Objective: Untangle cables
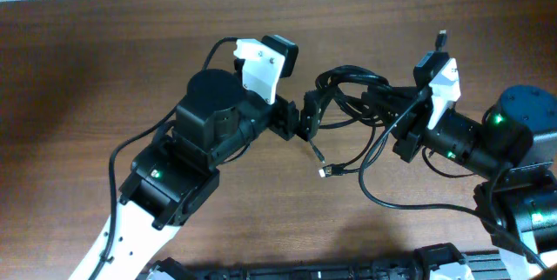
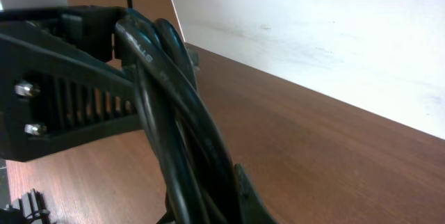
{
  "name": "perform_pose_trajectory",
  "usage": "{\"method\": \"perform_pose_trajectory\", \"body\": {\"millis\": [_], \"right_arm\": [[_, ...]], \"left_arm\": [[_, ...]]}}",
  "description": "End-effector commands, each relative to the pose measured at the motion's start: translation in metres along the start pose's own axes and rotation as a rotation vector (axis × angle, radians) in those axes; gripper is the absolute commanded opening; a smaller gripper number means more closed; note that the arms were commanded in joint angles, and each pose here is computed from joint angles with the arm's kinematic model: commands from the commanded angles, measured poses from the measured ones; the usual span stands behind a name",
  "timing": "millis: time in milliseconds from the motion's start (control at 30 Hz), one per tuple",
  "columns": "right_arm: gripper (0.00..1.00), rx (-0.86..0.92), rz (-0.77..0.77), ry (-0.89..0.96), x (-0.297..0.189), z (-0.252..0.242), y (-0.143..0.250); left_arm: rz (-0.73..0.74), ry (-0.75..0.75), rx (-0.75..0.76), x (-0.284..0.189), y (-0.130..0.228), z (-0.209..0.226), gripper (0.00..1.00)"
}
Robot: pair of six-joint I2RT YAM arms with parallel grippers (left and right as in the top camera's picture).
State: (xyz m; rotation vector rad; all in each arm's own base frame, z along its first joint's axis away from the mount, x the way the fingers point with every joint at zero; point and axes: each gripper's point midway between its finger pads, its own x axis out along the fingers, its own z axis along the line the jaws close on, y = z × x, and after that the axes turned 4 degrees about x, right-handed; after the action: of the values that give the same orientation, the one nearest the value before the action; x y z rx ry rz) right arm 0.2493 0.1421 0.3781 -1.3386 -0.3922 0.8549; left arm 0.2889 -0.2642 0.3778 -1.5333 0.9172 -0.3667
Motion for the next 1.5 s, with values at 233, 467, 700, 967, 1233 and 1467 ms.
{"method": "perform_pose_trajectory", "body": {"millis": [233,467,700,967,1233,1467], "right_arm": [[0.04,-0.006,-0.014,-0.067,-0.002,0.013,-0.004],[0.04,-0.012,-0.014,-0.157,-0.004,0.028,-0.004],[0.04,-0.013,-0.013,-0.178,-0.004,0.032,-0.004],[0.04,-0.024,-0.019,-0.242,-0.007,0.042,-0.006],[0.04,-0.024,-0.018,-0.256,-0.007,0.045,-0.006],[0.04,-0.015,-0.007,-0.289,-0.009,0.05,-0.003]], "left_arm": [[-0.031,-0.17,-0.008,0.002,-0.008,0.03,0.86],[-0.053,-0.086,-0.004,0.014,-0.014,0.017,0.84],[-0.067,0.043,0.006,0.017,-0.018,-0.005,0.78],[-0.041,0.144,0.008,0.039,-0.009,-0.018,0.77],[-0.055,0.286,0.028,0.034,-0.014,-0.042,0.99],[-0.073,0.306,0.046,0.033,-0.018,-0.046,0.99]]}}
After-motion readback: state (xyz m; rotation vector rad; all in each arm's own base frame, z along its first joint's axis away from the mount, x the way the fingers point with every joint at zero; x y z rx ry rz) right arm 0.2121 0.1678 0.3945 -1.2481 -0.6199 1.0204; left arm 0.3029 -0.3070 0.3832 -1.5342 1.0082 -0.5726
